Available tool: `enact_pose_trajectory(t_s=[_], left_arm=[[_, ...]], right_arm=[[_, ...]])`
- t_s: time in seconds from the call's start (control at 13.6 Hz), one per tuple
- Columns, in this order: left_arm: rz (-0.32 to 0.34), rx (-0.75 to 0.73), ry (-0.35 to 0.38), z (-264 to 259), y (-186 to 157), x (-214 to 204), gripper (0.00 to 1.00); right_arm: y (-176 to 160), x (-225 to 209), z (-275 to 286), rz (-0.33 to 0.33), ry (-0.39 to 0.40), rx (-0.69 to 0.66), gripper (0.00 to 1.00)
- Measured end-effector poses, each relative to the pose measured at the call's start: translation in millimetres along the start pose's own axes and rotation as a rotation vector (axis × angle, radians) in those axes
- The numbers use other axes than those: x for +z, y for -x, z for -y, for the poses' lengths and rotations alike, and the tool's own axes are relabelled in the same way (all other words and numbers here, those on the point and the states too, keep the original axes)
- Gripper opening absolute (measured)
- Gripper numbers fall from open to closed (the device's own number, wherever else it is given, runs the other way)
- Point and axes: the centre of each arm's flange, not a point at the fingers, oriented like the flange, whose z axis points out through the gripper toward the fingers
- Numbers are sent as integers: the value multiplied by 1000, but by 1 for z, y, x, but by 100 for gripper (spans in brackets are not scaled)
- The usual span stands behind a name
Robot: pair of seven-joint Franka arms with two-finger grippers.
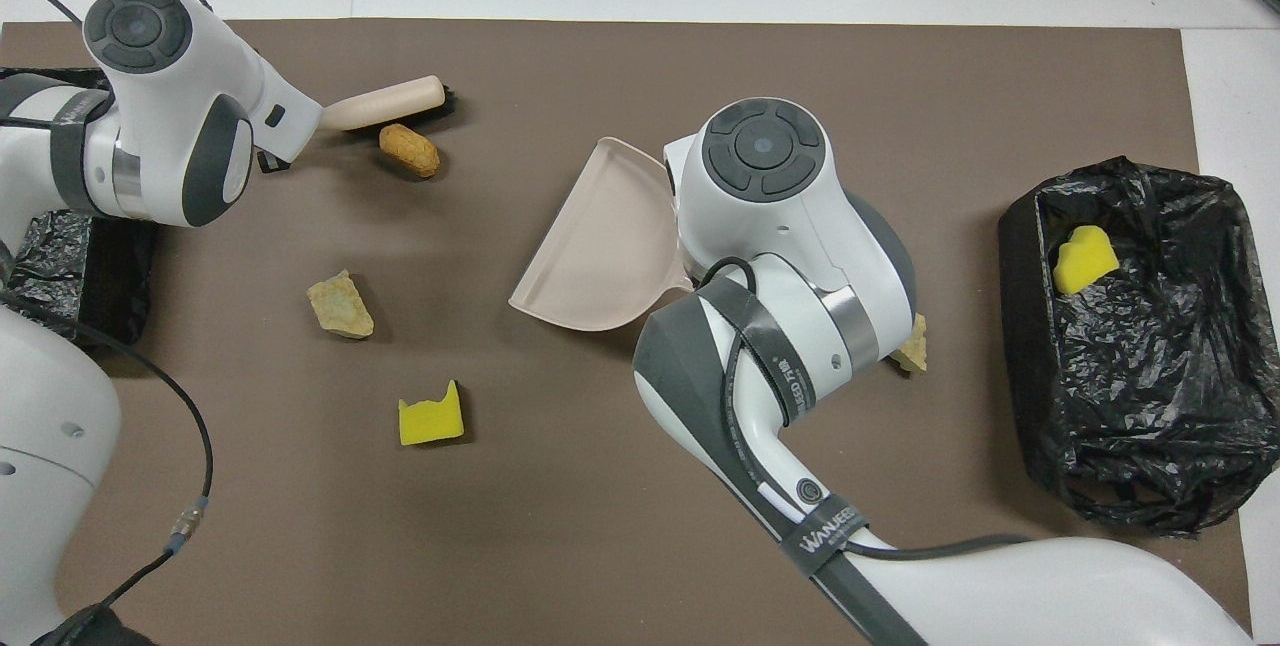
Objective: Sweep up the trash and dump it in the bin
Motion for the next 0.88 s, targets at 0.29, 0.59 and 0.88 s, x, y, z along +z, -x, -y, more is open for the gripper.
enact_pose_trajectory(t_s=[0.29, 0.59, 0.88], left_arm=[[15, 101, 67, -47, 3, -16, 26], [31, 163, 148, -121, 4, -31, 26], [62, 127, 209, -167, 12, -56, 26]], right_arm=[[-5, 17, 15, 61, 24, -130, 31], [-12, 26, 31, 92, 34, -177, 31], [-11, 25, 30, 93, 37, -182, 31]])
